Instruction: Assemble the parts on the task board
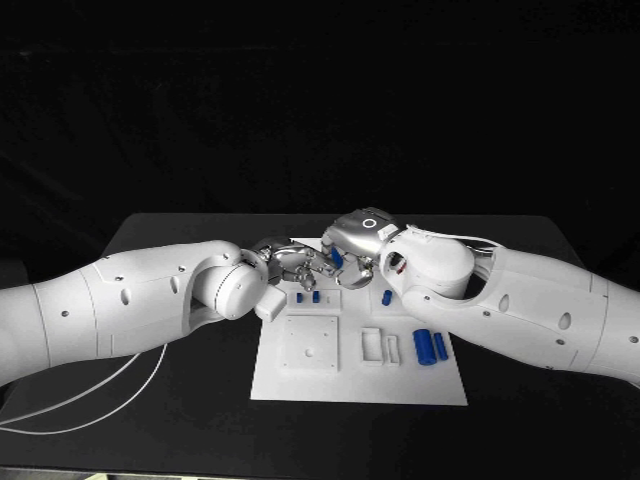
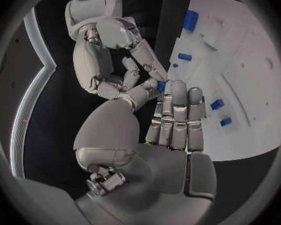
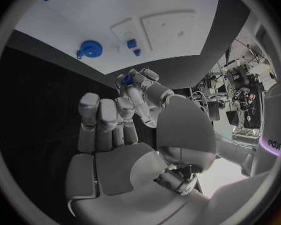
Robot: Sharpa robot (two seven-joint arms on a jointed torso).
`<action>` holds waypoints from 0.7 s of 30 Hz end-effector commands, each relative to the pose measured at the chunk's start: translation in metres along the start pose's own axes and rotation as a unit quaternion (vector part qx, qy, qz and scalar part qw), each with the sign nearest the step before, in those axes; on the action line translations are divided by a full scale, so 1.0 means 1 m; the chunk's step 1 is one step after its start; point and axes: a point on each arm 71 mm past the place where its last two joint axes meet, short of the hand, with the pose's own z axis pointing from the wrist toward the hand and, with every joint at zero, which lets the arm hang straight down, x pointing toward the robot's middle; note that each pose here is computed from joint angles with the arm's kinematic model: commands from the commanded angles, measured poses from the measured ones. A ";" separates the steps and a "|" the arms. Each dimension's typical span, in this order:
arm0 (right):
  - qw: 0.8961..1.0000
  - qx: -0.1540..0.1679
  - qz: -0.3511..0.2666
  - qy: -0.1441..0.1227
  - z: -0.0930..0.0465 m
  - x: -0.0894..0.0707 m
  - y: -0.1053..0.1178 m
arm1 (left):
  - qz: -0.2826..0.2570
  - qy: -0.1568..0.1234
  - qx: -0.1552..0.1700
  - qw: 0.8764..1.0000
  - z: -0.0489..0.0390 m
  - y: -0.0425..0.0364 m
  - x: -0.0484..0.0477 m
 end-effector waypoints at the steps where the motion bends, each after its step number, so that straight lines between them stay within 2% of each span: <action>1: 1.000 0.007 0.003 0.004 0.000 0.002 -0.003 | -0.014 -0.001 0.015 1.000 0.0000 -0.0038 0.0020; 9: 1.000 0.014 0.008 0.000 0.000 0.002 -0.007 | -0.016 -0.004 0.015 1.000 -0.0003 -0.0036 0.0004; 21: 0.998 0.025 0.026 -0.044 -0.003 -0.002 -0.016 | -0.016 -0.004 0.016 1.000 -0.0014 -0.0027 -0.0032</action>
